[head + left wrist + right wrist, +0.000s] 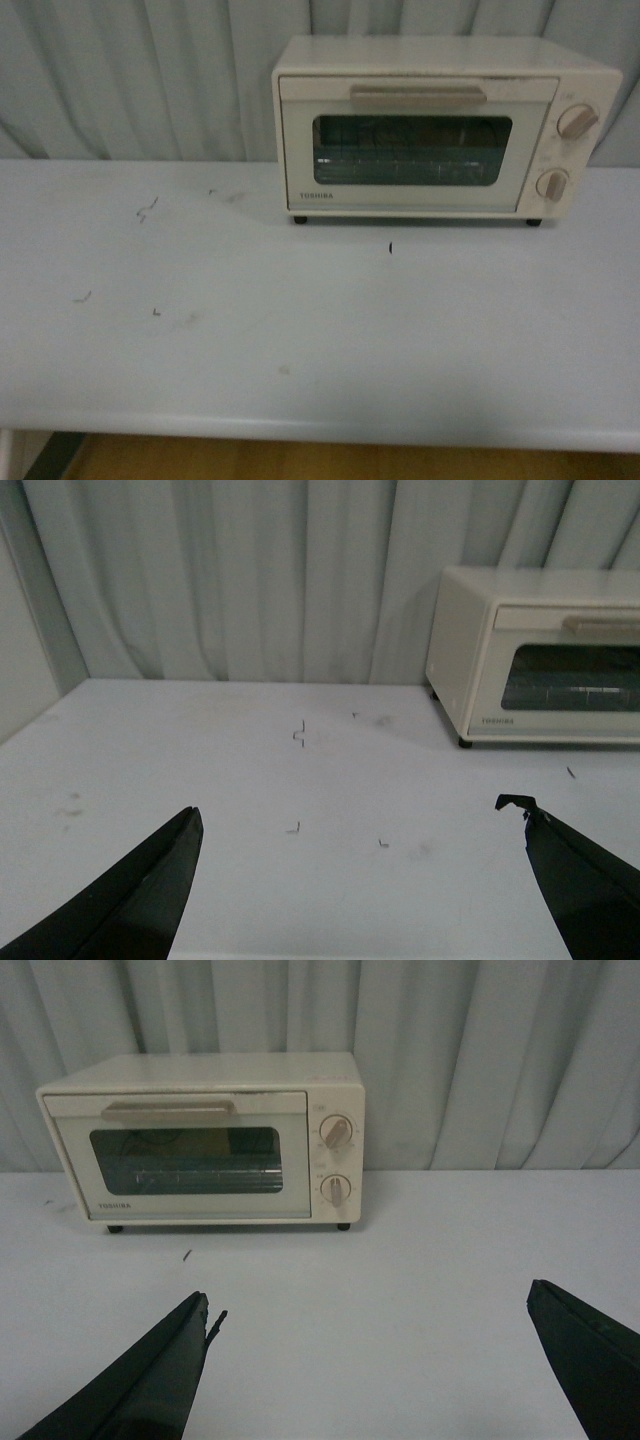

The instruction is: Open oven

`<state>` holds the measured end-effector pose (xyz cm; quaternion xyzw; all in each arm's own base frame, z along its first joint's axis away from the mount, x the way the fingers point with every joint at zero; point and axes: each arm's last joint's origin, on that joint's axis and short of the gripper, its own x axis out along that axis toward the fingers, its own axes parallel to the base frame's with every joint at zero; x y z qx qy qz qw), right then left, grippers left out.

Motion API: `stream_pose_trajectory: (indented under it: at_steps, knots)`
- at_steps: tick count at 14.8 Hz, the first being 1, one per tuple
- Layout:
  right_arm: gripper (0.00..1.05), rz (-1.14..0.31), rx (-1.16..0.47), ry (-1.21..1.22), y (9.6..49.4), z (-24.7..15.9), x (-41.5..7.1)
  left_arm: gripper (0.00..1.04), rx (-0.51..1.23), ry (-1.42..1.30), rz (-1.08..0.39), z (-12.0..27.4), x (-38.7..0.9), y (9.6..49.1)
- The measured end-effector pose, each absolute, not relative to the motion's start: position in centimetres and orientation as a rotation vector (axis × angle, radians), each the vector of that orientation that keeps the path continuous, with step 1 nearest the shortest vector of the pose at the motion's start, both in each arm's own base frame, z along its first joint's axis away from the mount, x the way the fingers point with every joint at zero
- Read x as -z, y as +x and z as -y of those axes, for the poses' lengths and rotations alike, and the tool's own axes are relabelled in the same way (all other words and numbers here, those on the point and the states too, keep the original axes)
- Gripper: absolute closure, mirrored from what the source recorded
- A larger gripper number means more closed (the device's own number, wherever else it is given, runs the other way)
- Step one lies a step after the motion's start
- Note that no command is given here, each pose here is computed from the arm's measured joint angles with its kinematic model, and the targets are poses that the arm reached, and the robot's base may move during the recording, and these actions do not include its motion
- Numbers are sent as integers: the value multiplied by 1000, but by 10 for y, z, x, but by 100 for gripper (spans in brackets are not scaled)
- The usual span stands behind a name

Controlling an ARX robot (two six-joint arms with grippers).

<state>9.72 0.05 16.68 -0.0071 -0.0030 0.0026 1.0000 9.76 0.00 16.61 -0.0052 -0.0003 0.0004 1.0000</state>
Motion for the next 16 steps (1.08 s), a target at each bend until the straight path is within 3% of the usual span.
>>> stream_pose_trajectory:
  at_steps: [16]
  knots:
    - [7, 4, -5, -15, 97, 0, -167, 7, 0, -10, -1, 0, -166, 98]
